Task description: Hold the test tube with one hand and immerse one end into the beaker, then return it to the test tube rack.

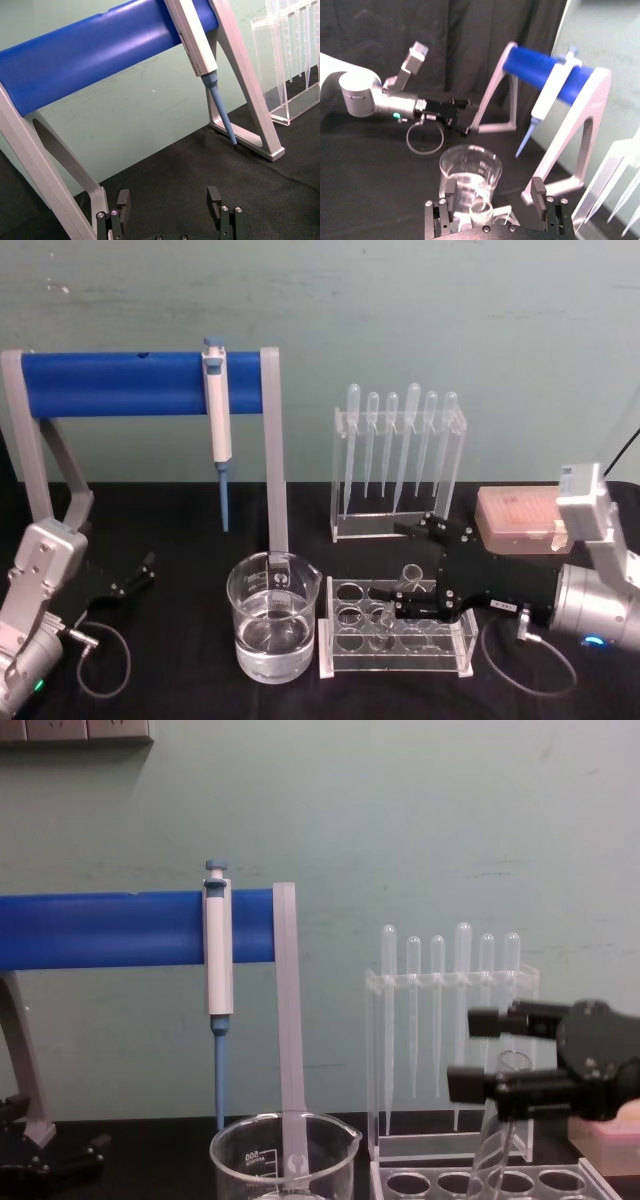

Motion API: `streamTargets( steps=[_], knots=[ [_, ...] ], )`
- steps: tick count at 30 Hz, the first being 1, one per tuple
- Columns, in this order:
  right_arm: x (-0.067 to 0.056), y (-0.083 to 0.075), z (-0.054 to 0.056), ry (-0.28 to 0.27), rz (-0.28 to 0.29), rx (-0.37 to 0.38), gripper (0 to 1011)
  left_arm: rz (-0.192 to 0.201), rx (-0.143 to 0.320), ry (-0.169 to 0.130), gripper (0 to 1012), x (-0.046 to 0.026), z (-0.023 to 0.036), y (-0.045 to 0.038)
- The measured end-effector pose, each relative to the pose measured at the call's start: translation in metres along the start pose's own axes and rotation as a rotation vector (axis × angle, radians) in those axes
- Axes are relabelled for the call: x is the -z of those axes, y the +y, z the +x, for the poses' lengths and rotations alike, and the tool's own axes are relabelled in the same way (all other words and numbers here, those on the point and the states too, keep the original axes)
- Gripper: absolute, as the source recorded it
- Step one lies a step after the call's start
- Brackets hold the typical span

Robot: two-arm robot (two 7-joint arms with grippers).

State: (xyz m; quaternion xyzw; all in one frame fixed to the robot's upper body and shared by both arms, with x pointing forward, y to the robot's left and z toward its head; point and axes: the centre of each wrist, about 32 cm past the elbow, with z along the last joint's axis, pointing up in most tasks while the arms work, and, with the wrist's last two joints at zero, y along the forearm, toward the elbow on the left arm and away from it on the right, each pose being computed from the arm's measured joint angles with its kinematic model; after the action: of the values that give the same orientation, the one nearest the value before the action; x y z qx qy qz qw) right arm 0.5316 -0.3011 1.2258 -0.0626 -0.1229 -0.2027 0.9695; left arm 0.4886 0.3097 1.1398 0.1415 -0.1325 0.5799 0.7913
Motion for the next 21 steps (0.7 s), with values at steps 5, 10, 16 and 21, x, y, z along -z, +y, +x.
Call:
streamTargets(
  steps=[5,10,16,21],
  knots=[
    [-0.006,-0.004,-0.003,-0.061,0.076,0.018,1000,0.000,0.000,0.000,1000,0.0000,0.0000,0.0000],
    [-0.008,-0.014,-0.011,-0.128,0.162,0.108,1000,0.000,0.000,0.000,1000,0.0000,0.0000,0.0000],
    [-0.001,-0.027,-0.032,-0.120,0.154,0.335,1000,0.000,0.000,0.000,1000,0.0000,0.0000,0.0000],
    [0.010,-0.026,-0.047,-0.029,0.063,0.499,1000,0.000,0.000,0.000,1000,0.0000,0.0000,0.0000]
  ],
)
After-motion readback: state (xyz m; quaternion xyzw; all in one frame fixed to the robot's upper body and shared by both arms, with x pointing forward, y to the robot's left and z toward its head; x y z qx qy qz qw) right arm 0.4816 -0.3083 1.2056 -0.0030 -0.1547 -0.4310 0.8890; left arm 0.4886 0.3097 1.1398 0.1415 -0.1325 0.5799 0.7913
